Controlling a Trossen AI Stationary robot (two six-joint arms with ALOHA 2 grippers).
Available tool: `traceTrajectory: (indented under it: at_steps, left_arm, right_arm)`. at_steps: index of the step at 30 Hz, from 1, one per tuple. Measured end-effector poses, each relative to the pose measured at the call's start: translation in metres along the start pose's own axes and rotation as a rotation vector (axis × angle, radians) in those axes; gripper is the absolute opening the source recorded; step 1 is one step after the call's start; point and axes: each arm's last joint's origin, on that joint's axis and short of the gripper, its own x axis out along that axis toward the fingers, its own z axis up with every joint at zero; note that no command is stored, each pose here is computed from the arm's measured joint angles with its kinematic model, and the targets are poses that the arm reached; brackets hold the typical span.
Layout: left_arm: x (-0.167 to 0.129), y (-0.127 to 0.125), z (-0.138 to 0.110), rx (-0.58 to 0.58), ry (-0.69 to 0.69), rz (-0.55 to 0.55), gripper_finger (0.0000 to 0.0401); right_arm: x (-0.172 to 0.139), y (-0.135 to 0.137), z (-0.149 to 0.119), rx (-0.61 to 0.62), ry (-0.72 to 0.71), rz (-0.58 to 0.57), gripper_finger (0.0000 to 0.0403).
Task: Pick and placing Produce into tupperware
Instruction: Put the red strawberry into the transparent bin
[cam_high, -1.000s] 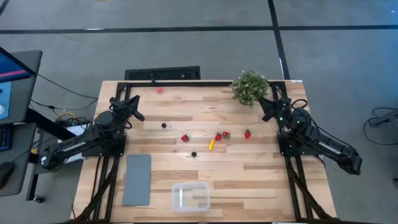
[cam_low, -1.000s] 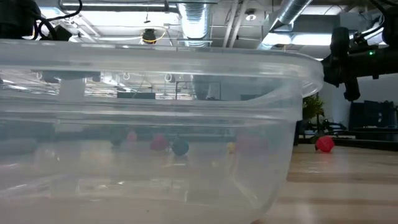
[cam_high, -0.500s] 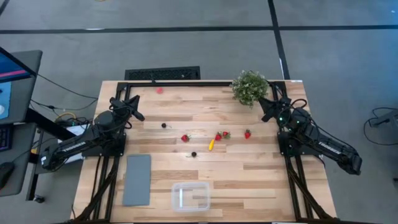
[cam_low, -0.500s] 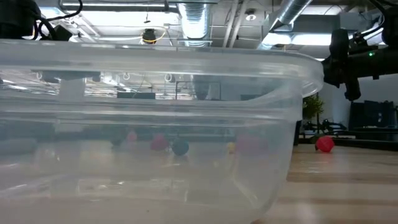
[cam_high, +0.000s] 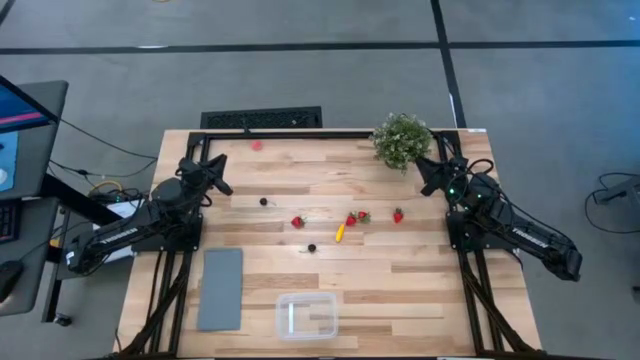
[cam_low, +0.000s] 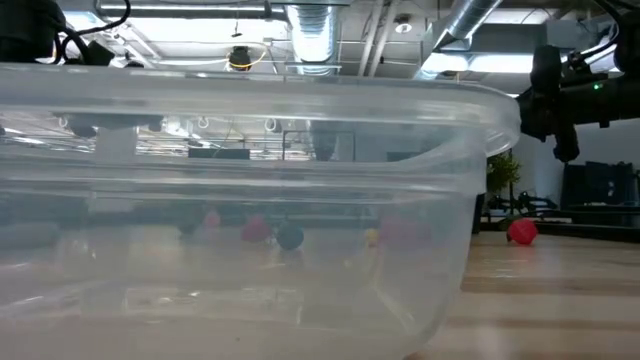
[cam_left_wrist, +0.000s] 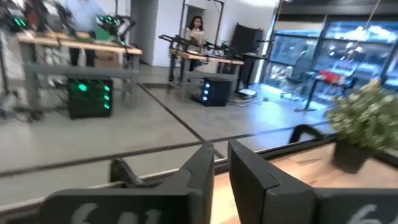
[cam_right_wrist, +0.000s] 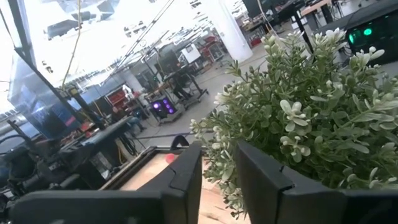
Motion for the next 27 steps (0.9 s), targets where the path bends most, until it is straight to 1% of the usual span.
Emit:
traceTrajectory:
  at_steps: [4, 6, 8, 10, 13, 15, 18, 20, 23, 25, 27]
  left_arm:
    - [0.0, -0.002, 0.0, -0.048, 0.013, -0.054, 0.0083]
    - [0.0, -0.002, -0.001, -0.052, 0.018, -0.076, 0.0106]
    - [0.0, -0.002, -0.001, -0.052, 0.019, -0.082, 0.0126]
    - [0.0, -0.003, 0.0, -0.054, 0.017, -0.087, 0.0142]
    - [0.0, -0.003, 0.0, -0.054, 0.017, -0.088, 0.0157]
    - [0.0, -0.003, 0.0, -0.054, 0.017, -0.088, 0.0161]
    - [0.0, -0.003, 0.0, -0.055, 0.016, -0.088, 0.0162]
    - [0.0, -0.003, 0.0, -0.055, 0.016, -0.088, 0.0162]
    - [0.0, -0.003, 0.0, -0.055, 0.016, -0.088, 0.0163]
    - [0.0, -0.003, 0.0, -0.055, 0.016, -0.087, 0.0163]
    - [0.0, -0.003, 0.0, -0.055, 0.016, -0.087, 0.0163]
  right_arm:
    - [0.0, 0.002, 0.003, 0.002, -0.001, 0.035, 0.0157]
    - [-0.002, 0.007, 0.01, -0.017, -0.015, 0.065, 0.017]
    - [-0.005, 0.014, 0.023, -0.026, -0.049, 0.112, 0.018]
    - [-0.009, 0.023, 0.038, -0.066, -0.069, 0.18, 0.0188]
    - [-0.018, 0.041, 0.067, -0.144, -0.109, 0.308, 0.0193]
    - [-0.023, 0.052, 0.085, -0.2, -0.093, 0.364, 0.0193]
    - [-0.025, 0.067, 0.11, -0.256, -0.001, 0.394, 0.0186]
    - [-0.024, 0.075, 0.123, -0.283, 0.102, 0.385, 0.0181]
    - [-0.019, 0.083, 0.133, -0.307, 0.341, 0.339, 0.0173]
    - [-0.015, 0.086, 0.137, -0.29, 0.515, 0.28, 0.017]
    - [-0.01, 0.087, 0.136, -0.239, 0.694, 0.197, 0.0168]
